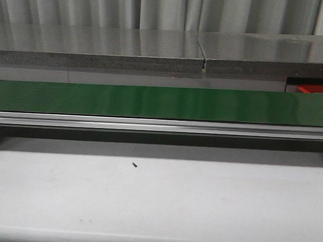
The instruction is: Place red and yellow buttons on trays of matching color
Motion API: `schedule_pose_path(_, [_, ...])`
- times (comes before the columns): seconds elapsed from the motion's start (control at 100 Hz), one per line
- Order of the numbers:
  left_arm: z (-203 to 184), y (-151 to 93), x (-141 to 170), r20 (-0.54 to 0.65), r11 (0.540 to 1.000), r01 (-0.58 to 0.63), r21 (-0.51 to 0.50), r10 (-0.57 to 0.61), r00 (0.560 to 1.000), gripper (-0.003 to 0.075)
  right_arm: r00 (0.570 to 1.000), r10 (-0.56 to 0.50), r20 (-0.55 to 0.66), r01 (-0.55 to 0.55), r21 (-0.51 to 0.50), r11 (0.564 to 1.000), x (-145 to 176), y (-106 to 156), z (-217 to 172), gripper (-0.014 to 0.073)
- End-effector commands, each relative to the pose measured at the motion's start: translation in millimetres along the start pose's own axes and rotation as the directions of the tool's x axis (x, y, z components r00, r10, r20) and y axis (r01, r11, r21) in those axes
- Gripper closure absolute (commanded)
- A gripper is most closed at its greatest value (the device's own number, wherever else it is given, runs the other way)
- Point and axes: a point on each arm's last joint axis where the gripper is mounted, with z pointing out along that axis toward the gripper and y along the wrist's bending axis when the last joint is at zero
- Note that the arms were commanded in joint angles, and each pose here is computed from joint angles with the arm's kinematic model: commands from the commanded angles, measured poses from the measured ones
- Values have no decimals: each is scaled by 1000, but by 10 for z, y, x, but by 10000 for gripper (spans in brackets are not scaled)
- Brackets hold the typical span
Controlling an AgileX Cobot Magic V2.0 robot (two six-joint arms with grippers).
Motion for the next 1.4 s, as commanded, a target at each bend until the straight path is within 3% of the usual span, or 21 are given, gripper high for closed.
schedule_pose_path(0.0, [-47, -1, -42, 124, 1000, 13, 7, -14, 992, 739, 995, -12, 100, 13, -3, 1000, -85, 4, -18, 662])
schedule_pose_path(0.38, [-27, 14, 232, 186, 999, 42, -8, -40, 982, 739, 995, -12, 99, 13, -3, 1000, -84, 4, -18, 662])
schedule_pose_path(1.39, [-28, 13, 225, 189, 999, 42, -8, -40, 981, 739, 995, -12, 99, 13, -3, 1000, -84, 4, -18, 662])
